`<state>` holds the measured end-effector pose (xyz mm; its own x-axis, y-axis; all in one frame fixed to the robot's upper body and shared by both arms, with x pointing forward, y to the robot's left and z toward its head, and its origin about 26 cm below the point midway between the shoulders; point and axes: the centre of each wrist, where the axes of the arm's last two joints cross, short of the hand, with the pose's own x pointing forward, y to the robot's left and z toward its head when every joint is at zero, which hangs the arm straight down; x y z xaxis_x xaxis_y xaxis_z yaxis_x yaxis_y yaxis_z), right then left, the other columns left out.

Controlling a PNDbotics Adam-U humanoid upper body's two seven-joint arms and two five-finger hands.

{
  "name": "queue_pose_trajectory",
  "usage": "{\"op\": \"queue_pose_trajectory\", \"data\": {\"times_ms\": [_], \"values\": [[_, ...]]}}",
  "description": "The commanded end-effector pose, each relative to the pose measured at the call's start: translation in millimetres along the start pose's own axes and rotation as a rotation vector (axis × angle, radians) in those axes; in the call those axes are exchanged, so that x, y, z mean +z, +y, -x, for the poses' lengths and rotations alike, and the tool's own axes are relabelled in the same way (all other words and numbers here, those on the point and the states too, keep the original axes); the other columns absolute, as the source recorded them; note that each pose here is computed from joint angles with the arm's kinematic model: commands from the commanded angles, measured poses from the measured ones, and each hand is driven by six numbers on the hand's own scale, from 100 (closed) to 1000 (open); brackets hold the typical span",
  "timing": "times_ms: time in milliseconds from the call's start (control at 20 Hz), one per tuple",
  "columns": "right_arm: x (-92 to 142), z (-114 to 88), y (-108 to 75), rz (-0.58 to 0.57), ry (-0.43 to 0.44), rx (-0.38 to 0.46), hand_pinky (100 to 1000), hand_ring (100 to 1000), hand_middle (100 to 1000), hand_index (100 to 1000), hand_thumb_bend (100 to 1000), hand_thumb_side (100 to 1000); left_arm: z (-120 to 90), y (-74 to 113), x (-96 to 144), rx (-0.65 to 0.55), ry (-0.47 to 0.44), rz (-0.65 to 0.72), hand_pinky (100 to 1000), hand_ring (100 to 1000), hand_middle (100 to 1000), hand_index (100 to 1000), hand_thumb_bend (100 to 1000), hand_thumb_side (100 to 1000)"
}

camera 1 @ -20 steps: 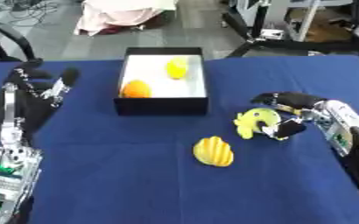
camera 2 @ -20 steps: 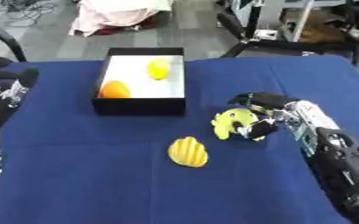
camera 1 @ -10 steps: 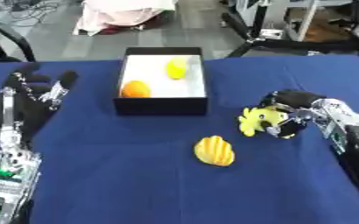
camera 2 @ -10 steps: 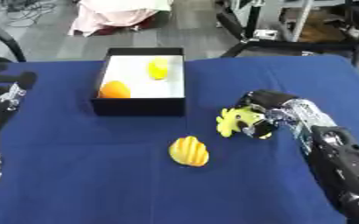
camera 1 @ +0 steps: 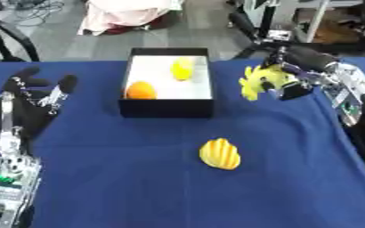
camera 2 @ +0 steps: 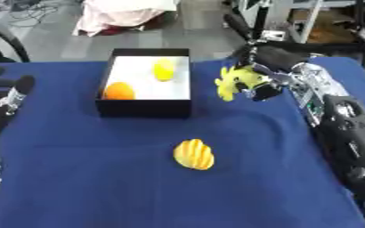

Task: Pick up objects on the table and place them in the box.

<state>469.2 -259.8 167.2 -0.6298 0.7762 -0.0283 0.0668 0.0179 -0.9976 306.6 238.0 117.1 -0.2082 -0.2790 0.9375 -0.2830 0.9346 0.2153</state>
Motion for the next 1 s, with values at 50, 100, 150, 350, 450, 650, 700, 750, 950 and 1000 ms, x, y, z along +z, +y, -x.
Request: {"op": "queue_pose_trajectory", "data": {"times_ms": [50,100,150,350,450,650,700,750,950,1000], "values": [[-16.7,-6.5,-20.5,0.099,-0.024,-0.007,810,593,227,375,100,151,-11.4,-4.9,-2.4,0.022,-0.041,0.028,557,531,564,794,914,578],[-23.3,-10.6,-21.0,0.109,-0.031,-0.010,810,593,228,377,100,149,-13.5,-7.3,-2.7,0.028,-0.047,0.039,557,531,564,794,915,578],[-29.3,-14.6,-20.8,0.114,-0.038,-0.011,812,596,235,386,100,152,-15.5,-9.8,-2.9,0.034,-0.052,0.051,557,531,563,794,915,578],[-49.5,-29.9,-14.7,0.103,-0.067,-0.004,822,617,287,443,100,163,-23.7,-19.5,-3.6,0.059,-0.075,0.094,558,530,563,795,916,580],[-56.7,-36.6,-7.8,0.093,-0.072,-0.008,827,643,369,524,100,164,-26.4,-21.6,-3.8,0.063,-0.085,0.107,558,530,562,795,917,579],[-64.0,-43.3,15.4,0.064,-0.024,-0.033,843,746,619,751,100,164,-30.6,-23.4,-4.4,0.067,-0.096,0.119,558,530,562,795,917,580],[-64.0,-43.3,21.6,0.061,0.002,-0.038,850,772,692,803,100,166,-31.6,-23.8,-4.6,0.069,-0.100,0.121,558,530,562,795,918,581],[-64.0,-43.3,26.7,0.058,0.023,-0.037,869,816,779,874,100,174,-32.3,-24.1,-4.7,0.070,-0.102,0.123,558,530,562,795,918,581],[-62.2,-42.5,35.5,0.037,0.085,0.012,907,879,919,972,100,545,-32.6,-23.8,-4.7,0.068,-0.103,0.123,572,530,561,795,920,583],[-62.0,-42.3,34.8,0.044,0.091,0.021,912,887,945,985,100,645,-32.1,-23.7,-4.6,0.067,-0.102,0.123,574,529,561,795,921,583]]}}
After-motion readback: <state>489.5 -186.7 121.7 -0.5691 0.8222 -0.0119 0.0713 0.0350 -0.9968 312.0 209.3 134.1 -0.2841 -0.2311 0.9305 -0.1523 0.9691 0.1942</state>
